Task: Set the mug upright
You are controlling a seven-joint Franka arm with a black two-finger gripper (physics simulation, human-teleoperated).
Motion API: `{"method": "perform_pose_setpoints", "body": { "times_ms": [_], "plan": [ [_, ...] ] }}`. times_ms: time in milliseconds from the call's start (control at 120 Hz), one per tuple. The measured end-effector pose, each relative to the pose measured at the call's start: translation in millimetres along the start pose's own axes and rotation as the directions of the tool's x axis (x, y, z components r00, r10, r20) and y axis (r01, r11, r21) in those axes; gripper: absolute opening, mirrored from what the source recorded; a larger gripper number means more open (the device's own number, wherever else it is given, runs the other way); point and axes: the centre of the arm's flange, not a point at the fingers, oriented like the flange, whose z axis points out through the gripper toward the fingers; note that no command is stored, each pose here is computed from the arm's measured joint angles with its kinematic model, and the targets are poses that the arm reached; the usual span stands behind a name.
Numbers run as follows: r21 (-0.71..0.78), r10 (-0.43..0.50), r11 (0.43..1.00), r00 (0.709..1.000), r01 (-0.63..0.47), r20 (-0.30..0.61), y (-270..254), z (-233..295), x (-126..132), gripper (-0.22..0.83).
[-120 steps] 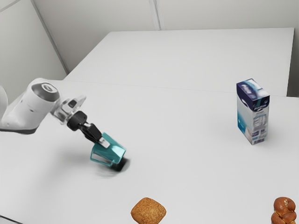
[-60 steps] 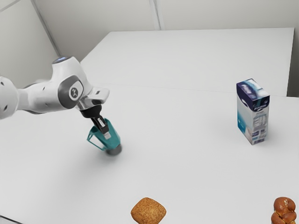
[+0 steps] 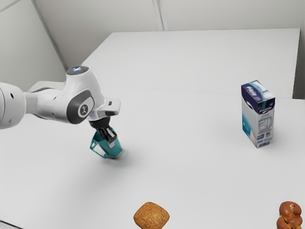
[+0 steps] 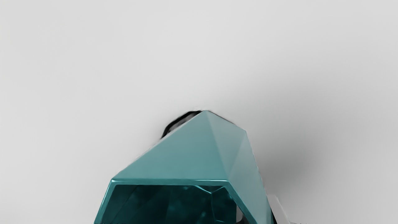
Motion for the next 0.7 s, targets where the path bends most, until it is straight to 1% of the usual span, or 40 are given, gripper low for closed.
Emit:
{"method": "perform_pose_setpoints", "body": {
  "times_ms": [217, 242, 383, 458, 525, 608, 642, 700],
  "plan": [
    [0.011, -0.085, 0.996, 0.996, 0.085, 0.004, -4.8, 6.8, -4.2, -0.16],
    [0.010, -0.091, 0.996, 0.996, 0.091, 0.003, -4.4, 6.9, -3.9, -0.12],
    [0.010, -0.121, 0.993, 0.993, 0.121, -0.006, -1.8, 3.1, -2.4, 0.20],
    [0.025, -0.132, 0.991, 0.991, 0.132, -0.023, -0.2, -7.6, -1.8, 0.32],
    [0.054, -0.133, 0.989, 0.990, 0.136, -0.050, 4.4, -30.1, 0.5, 0.40],
    [0.080, -0.130, 0.987, 0.988, 0.136, -0.081, 11.3, -61.8, 8.1, 0.47],
    [0.084, -0.133, 0.986, 0.987, 0.141, -0.094, 11.6, -76.4, 12.9, 0.49],
    [0.091, -0.133, 0.985, 0.983, 0.145, -0.128, 13.2, -115.7, 29.8, 0.52]
  ]
}}
